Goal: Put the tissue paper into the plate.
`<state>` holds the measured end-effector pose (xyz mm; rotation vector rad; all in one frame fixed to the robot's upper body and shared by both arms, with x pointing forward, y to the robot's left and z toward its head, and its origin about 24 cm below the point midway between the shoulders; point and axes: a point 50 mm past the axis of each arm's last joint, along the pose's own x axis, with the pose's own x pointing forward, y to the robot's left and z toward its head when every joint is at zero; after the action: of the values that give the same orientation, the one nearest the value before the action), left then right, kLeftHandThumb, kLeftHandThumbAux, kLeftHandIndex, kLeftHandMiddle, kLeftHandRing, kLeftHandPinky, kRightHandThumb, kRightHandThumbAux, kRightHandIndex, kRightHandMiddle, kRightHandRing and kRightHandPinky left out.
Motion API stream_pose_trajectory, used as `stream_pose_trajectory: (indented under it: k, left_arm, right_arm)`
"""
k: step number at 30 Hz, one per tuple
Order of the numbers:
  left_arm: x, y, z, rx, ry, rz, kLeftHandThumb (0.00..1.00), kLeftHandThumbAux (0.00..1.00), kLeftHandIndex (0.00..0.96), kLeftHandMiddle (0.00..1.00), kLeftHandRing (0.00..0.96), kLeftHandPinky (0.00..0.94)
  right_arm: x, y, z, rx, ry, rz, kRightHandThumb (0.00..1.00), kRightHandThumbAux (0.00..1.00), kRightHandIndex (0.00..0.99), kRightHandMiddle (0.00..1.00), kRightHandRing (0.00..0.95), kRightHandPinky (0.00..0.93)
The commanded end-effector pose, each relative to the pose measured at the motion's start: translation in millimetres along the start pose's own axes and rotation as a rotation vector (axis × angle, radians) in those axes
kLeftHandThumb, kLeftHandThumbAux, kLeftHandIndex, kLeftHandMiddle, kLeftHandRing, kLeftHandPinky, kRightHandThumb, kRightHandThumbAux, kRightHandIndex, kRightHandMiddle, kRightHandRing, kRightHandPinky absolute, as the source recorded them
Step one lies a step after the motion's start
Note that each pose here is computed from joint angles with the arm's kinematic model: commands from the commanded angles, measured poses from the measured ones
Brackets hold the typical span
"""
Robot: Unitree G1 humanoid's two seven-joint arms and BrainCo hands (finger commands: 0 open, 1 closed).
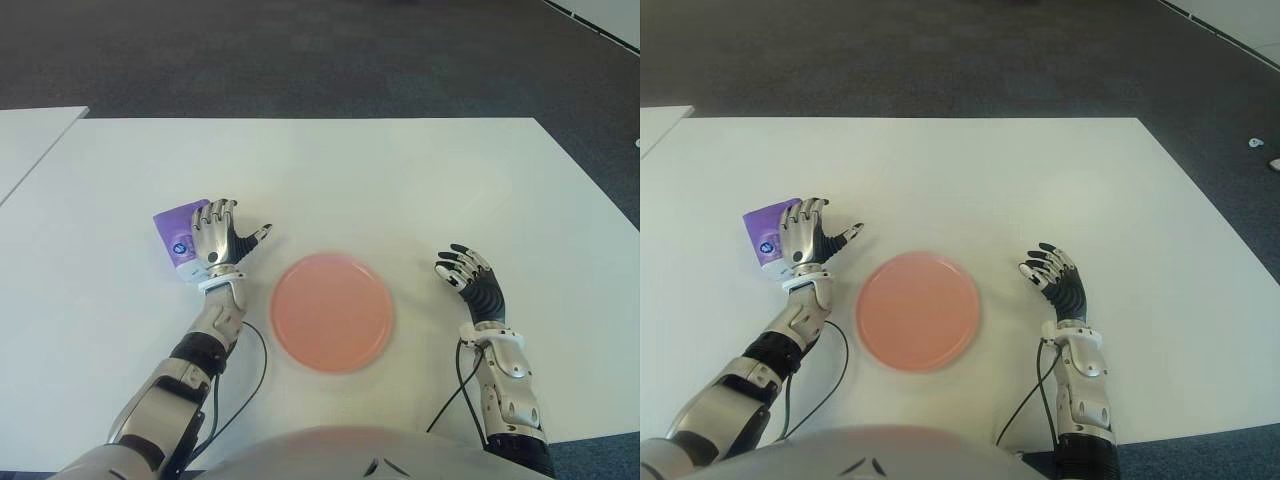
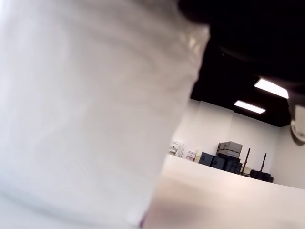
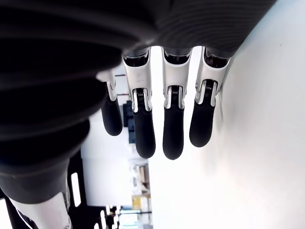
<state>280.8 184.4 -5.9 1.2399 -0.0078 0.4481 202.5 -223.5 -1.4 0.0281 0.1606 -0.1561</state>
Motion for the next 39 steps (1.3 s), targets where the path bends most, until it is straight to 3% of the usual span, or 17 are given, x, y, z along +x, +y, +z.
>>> stream_pose_trajectory:
  k: [1,11,16,25,31,39]
  left_arm:
    - [-6.3,-1.2,-7.4,0.037,-0.004,-0.059,0.161,0.345,0.267,0.198,0.173,0.224]
    - [-2.8,7.9,0.8,0.067,-0.063,-0.099,0.19,0.346,0.317,0.246,0.217,0.284]
    - [-3.7,18.9,11.9,0.064,-0.095,-0.111,0.251,0.41,0.39,0.416,0.418,0.451]
    - [-4.6,26.8,24.3,-0.062,-0.099,-0.205,0.303,0.442,0.463,0.637,0.619,0.656]
    - [-5.5,29.0,30.4,-0.142,-0.086,-0.267,0.296,0.465,0.493,0.706,0.678,0.7]
    - [-7.0,30.6,42.5,-0.206,-0.114,-0.27,0.297,0.5,0.518,0.741,0.71,0.704]
  right_arm:
    - [-10.4,6.0,-27.6,0.02,0.143,-0.001,0.348,0.776,0.232,0.371,0.369,0.364]
    - [-8.7,10.7,-31.1,0.048,0.145,0.016,0.337,0.776,0.221,0.385,0.367,0.348]
    - [-7.4,11.5,-33.4,0.061,0.146,0.012,0.348,0.778,0.222,0.393,0.373,0.349]
    - [-3.4,14.5,-37.4,0.072,0.141,0.011,0.37,0.788,0.233,0.391,0.376,0.36]
    - [-1.5,16.1,-39.4,0.069,0.137,0.012,0.376,0.786,0.231,0.39,0.377,0.353]
    - [1.1,17.6,-41.0,0.065,0.132,0.011,0.361,0.776,0.226,0.386,0.373,0.351]
